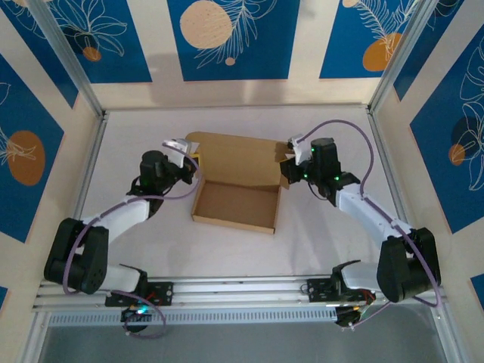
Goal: Fold the paper box
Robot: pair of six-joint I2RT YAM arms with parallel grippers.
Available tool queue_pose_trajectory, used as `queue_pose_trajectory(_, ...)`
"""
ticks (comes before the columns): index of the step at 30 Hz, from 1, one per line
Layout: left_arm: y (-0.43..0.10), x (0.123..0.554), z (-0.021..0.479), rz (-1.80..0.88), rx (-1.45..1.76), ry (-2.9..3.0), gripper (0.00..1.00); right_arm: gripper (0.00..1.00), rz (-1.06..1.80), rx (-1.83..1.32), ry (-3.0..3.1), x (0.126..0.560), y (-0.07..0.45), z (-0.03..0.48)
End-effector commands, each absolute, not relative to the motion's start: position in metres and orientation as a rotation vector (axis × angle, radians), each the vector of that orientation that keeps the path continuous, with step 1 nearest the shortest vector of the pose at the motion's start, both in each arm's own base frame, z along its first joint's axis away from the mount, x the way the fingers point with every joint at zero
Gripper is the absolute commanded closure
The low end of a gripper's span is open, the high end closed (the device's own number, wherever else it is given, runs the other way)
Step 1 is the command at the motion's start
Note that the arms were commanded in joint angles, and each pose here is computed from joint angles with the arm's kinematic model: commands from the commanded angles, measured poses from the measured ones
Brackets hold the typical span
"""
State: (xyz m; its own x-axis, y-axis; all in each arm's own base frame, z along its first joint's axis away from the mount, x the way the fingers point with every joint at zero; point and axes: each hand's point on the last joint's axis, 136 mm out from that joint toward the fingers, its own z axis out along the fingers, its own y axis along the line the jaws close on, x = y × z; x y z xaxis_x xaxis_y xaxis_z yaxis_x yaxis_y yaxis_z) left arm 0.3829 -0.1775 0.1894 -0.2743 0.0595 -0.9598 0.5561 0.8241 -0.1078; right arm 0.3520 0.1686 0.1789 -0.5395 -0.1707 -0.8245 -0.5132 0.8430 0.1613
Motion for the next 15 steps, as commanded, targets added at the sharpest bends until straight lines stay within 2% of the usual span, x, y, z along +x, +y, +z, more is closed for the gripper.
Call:
queue_pose_trajectory(1, -0.202, 0.367, 0.212, -0.531, 0.504, 1.687, 0.93, 0.84, 0.452, -0.386, 2.037, 0.36, 0.185, 0.195)
queue_pose_trajectory(3, -0.203, 0.365, 0.215, -0.518, 0.482, 1.665, 0.93, 0.83, 0.422, -0.303, 2.017, 0.367, 0.184, 0.201)
queue_pose_trajectory(6, -0.198, 0.364, 0.218, -0.478, 0.446, 1.648, 0.93, 0.75, 0.375, -0.217, 2.019, 0.38, 0.178, 0.209)
queue_pose_trajectory(8, -0.193, 0.366, 0.219, -0.439, 0.436, 1.651, 0.93, 0.66, 0.396, -0.205, 2.022, 0.385, 0.173, 0.216)
queue_pose_trajectory(10, -0.19, 0.366, 0.218, -0.411, 0.437, 1.656, 0.93, 0.61, 0.462, -0.235, 2.024, 0.385, 0.169, 0.218)
queue_pose_trajectory(15, -0.188, 0.368, 0.215, -0.406, 0.456, 1.675, 0.95, 0.6, 0.572, -0.312, 2.018, 0.376, 0.154, 0.217)
